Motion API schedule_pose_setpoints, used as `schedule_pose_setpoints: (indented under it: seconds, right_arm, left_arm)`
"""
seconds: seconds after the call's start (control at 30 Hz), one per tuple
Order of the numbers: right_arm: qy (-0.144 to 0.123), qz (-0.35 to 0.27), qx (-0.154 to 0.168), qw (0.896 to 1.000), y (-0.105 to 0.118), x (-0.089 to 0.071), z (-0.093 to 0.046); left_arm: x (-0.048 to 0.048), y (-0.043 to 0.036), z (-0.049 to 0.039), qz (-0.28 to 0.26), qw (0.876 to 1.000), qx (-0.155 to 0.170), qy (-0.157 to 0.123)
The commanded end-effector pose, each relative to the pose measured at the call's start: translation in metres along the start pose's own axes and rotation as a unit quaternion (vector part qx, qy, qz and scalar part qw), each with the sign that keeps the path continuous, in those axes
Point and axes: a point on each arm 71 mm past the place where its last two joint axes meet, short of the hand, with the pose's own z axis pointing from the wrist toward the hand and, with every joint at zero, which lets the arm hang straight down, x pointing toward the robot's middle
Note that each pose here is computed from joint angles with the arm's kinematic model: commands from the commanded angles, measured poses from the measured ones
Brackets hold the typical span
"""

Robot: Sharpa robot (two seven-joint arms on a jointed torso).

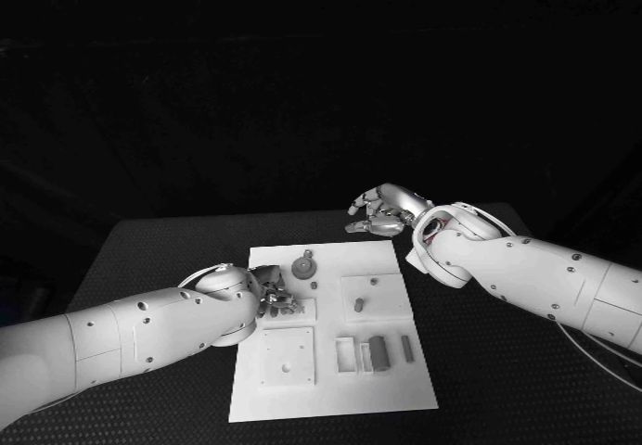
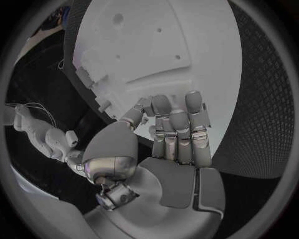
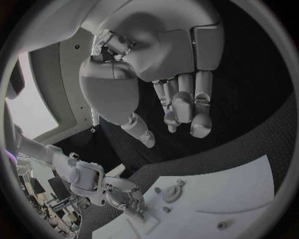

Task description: Assemble the parts on the task board

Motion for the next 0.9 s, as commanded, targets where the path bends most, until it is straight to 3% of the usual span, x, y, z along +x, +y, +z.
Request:
schedule_pose_setpoints:
  seconds: [0.03, 0.9]
  right_arm:
    - [0.005, -0.001, -0.001, 1.0, 0.0003, 0.0008, -0.0003]
    - [0.005, -0.001, -0.001, 1.0, -0.0004, 0.0005, -0.0005]
  left_arm:
    - [0.0068, -0.0015, 0.0002, 0.023, 1.0, 0.005, 0.002]
    - [0.0064, 0.0002, 0.0002, 0.022, 1.0, 0.005, 0.003]
